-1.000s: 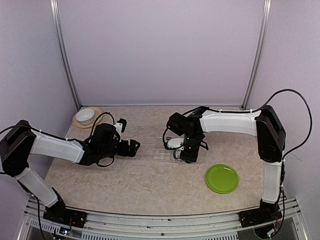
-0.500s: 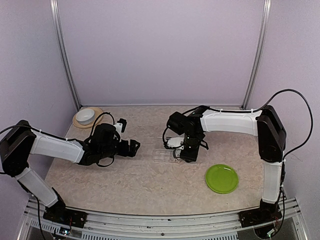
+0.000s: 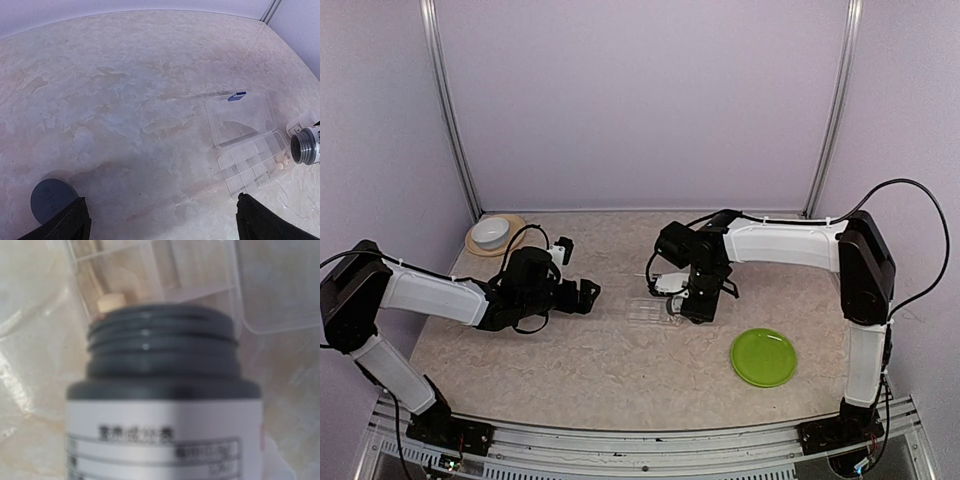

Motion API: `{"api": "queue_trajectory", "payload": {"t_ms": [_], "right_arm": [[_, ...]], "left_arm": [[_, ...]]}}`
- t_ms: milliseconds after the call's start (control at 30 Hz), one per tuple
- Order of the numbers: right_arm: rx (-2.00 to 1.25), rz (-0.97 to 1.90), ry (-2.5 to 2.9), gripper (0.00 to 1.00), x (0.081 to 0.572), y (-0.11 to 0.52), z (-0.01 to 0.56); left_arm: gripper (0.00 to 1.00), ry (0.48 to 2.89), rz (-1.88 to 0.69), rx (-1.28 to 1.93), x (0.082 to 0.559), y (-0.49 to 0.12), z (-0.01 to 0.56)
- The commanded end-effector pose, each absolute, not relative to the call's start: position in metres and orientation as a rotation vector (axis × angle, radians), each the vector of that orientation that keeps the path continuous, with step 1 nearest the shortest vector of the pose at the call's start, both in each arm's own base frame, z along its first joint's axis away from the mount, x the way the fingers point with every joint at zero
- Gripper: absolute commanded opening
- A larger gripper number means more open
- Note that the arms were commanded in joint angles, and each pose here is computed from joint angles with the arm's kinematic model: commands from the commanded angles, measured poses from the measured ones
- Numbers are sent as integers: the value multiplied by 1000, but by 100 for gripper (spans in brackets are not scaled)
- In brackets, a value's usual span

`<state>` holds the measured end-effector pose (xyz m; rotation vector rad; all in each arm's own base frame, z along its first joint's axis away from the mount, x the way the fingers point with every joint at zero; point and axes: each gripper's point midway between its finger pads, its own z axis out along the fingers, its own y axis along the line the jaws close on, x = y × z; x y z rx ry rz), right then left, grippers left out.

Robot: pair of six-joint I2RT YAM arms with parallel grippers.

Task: Sort the pills into containers
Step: Pour the pill into the compartment of the pill container.

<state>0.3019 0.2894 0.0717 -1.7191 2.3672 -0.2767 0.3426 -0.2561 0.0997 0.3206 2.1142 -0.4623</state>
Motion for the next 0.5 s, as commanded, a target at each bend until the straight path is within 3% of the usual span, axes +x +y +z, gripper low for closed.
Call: {"api": "queue_trajectory", "payload": {"t_ms": [0,467], "right_arm": [[-1701,-268,2355,0,298,288,84],[-1681,-268,2350,0,298,286,88]], "left_arm": [[99,2094,-478,306,344,-259,107],[99,2092,-479,306,344,-259,108]]}}
